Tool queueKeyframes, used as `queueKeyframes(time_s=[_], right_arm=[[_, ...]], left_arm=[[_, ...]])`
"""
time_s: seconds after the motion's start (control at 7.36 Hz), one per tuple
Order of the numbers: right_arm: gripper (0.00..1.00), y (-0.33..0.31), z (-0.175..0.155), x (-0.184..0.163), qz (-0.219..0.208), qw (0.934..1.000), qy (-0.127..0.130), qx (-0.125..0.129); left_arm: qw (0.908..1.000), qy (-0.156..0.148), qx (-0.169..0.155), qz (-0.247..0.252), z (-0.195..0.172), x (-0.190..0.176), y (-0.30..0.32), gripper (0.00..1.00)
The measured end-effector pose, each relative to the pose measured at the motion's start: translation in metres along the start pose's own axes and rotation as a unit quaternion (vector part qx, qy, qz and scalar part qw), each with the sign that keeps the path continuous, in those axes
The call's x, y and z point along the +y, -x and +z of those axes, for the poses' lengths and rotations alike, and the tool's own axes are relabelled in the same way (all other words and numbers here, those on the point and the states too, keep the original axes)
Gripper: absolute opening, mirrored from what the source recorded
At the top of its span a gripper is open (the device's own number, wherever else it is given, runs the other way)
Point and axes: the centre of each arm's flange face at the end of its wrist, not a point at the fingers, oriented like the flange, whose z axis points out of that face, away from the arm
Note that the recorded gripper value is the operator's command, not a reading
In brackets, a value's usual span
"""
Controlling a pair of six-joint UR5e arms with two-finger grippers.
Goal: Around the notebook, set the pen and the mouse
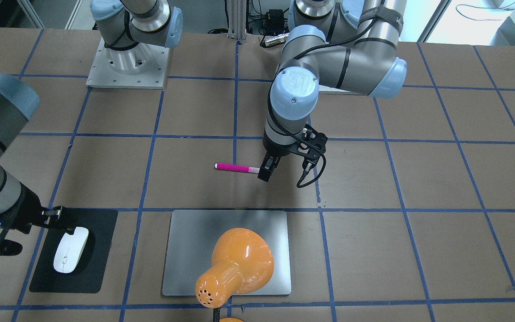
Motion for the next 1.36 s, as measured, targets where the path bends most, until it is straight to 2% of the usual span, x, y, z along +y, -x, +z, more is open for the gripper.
queueKeyframes(time_s=[0.14, 0.27, 0.41, 0.54, 0.68, 0.95, 1.22, 1.36], right_arm=[[1.00, 0.011, -0.053, 0.019, 0.000, 1.0000, 0.002, 0.001], [1.00, 0.022, -0.092, 0.034, 0.003, 1.0000, 0.009, 0.001], [1.00, 0.038, -0.121, 0.049, 0.002, 0.9998, 0.020, 0.001], [1.00, 0.055, -0.147, 0.067, -0.002, 0.9998, 0.021, 0.003], [1.00, 0.064, -0.160, 0.080, -0.007, 0.9998, 0.020, 0.005], [1.00, 0.069, -0.164, 0.094, -0.016, 0.9996, 0.023, 0.005], [1.00, 0.071, -0.168, 0.101, -0.010, 0.9998, 0.019, 0.004], [1.00, 0.073, -0.168, 0.102, 0.007, 0.9998, 0.018, 0.003]], left_arm=[[0.9988, -0.012, 0.007, 0.048, -0.031, -0.021, 0.014, 1.00], [0.9949, -0.024, 0.014, 0.098, -0.058, -0.040, 0.031, 1.00], [0.9879, -0.033, 0.019, 0.150, -0.081, -0.054, 0.047, 1.00], [0.9766, -0.037, 0.020, 0.211, -0.099, -0.065, 0.063, 1.00], [0.9638, -0.039, 0.019, 0.263, -0.112, -0.071, 0.076, 1.00], [0.9365, -0.047, 0.022, 0.347, -0.140, -0.076, 0.090, 1.00], [0.9019, -0.045, 0.016, 0.429, -0.160, -0.083, 0.096, 1.00], [0.8823, -0.044, 0.014, 0.468, -0.165, -0.090, 0.098, 1.00]])
